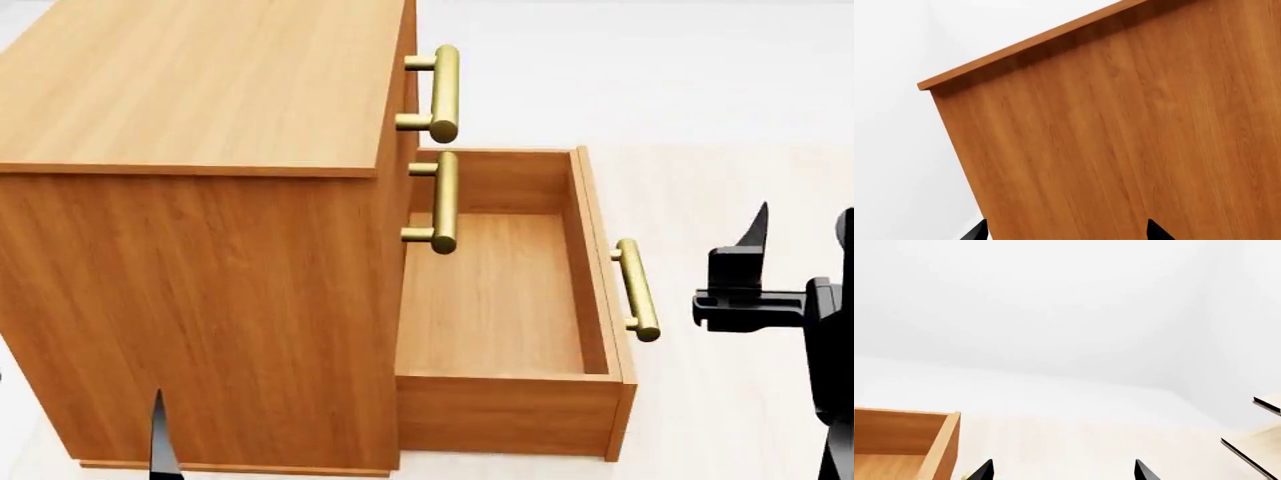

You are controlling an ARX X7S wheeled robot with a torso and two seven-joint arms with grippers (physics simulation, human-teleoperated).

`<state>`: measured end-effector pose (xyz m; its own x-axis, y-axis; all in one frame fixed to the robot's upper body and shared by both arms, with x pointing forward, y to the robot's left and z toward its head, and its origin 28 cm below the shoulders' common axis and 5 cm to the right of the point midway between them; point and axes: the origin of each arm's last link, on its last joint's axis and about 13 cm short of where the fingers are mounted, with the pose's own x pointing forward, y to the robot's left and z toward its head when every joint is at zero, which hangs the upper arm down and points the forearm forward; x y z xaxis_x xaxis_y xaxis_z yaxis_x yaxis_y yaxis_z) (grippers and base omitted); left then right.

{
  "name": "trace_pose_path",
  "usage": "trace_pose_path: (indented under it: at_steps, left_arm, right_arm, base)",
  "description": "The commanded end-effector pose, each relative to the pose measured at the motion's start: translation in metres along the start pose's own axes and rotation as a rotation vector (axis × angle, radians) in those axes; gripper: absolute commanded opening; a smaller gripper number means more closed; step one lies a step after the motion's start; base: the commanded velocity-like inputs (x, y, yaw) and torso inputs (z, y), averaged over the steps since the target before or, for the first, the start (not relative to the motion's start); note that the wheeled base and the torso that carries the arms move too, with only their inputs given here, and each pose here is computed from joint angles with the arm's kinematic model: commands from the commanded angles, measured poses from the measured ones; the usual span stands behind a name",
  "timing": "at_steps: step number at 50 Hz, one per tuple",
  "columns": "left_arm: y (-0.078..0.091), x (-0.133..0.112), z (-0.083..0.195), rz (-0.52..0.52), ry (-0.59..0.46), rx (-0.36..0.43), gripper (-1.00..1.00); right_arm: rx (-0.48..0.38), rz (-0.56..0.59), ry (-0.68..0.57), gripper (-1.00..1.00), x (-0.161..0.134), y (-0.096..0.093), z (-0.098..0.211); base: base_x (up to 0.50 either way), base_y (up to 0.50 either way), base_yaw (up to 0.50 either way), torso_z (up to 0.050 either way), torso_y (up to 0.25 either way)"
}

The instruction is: Close the bottom drawer of the cabinet.

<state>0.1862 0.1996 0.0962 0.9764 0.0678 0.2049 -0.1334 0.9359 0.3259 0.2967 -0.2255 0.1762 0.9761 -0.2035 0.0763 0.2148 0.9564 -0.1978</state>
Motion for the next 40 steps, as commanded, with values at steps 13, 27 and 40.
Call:
trace_pose_path:
  at_steps: [13,27,40]
  left_arm:
    - [-0.001,0.0,0.002,-0.03,-0.008,-0.039,1.0]
    - [-0.001,0.0,0.002,-0.032,-0.008,-0.035,1.0]
    - [-0.001,0.0,0.002,-0.033,-0.007,-0.034,1.0]
  right_arm:
    - [0.04,0.048,0.09,1.0,-0.008,-0.001,-0.074]
    - [0.128,0.074,0.166,1.0,-0.015,0.007,-0.109]
    - [0.153,0.099,0.161,1.0,-0.015,0.013,-0.119]
  base:
    - [0.0,0.0,0.0,0.0,0.0]
    - [0.0,0.0,0.0,0.0,0.0]
    - [0.0,0.0,0.0,0.0,0.0]
